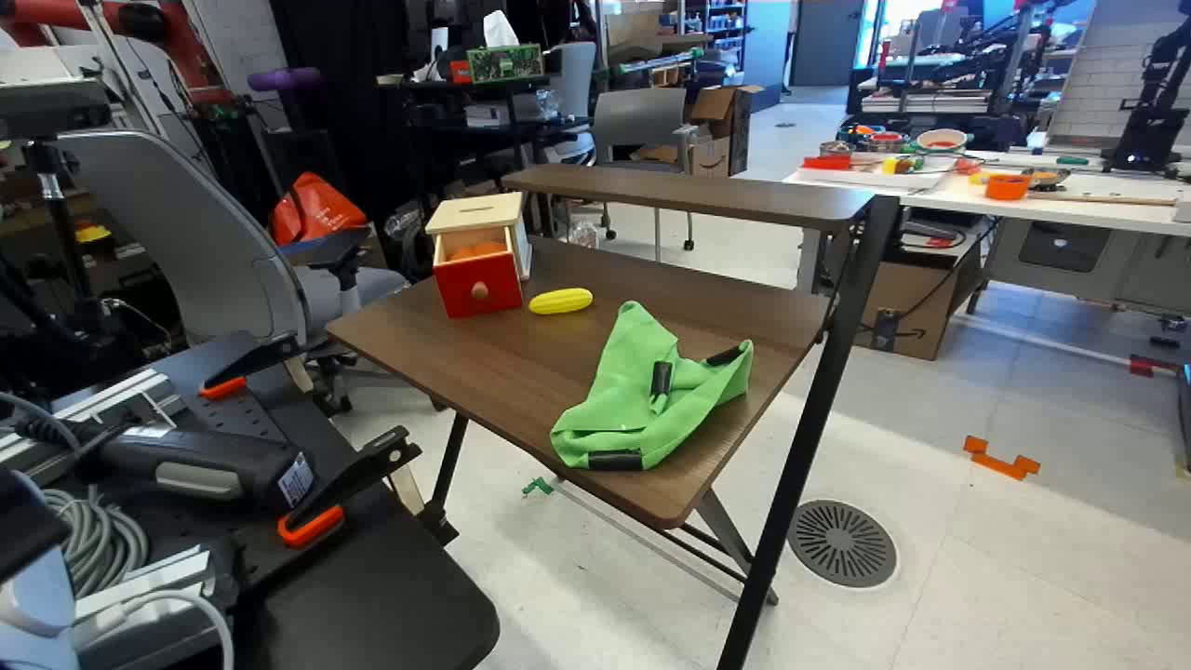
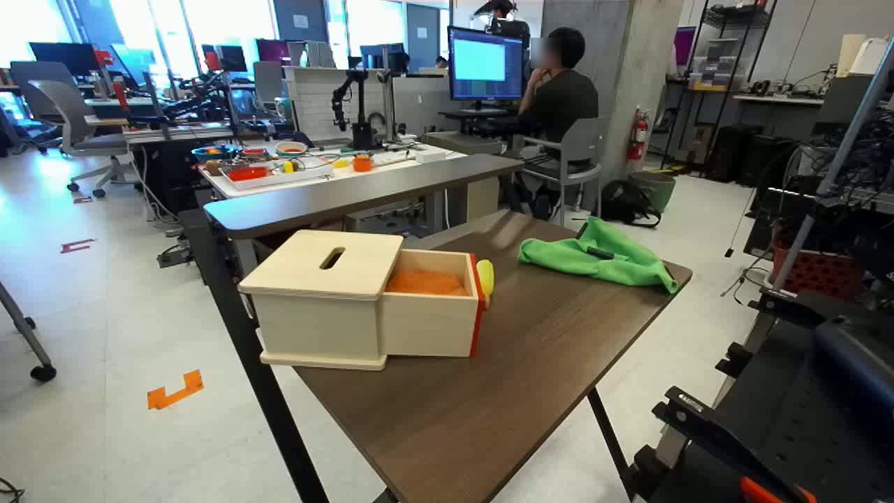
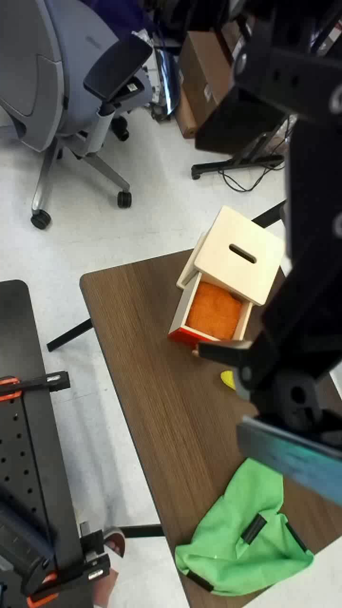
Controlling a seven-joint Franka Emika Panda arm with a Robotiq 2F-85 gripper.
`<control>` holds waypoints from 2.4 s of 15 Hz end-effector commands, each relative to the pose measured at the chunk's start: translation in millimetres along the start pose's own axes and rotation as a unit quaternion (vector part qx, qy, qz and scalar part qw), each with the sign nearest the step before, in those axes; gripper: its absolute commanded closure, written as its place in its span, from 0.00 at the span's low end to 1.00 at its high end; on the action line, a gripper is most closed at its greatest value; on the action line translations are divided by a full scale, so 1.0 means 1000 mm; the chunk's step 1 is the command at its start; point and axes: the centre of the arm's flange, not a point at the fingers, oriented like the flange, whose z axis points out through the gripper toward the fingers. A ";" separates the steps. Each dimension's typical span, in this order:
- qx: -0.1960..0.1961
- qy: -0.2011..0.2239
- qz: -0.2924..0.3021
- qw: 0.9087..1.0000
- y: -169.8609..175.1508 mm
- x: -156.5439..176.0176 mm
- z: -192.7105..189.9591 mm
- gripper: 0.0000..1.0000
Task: Close the drawer
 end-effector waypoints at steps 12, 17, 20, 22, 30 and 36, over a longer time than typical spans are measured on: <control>-0.006 0.009 -0.089 0.996 -0.005 0.038 0.028 0.00; -0.033 0.009 -0.204 0.978 0.000 0.087 0.068 0.00; -0.040 -0.014 -0.283 0.958 0.008 0.105 0.101 0.00; -0.042 -0.039 -0.332 0.941 0.016 0.111 0.123 0.00; -0.021 -0.080 -0.381 0.921 0.031 0.107 0.159 0.00; -0.066 -0.083 -0.372 0.922 0.029 0.119 0.180 0.00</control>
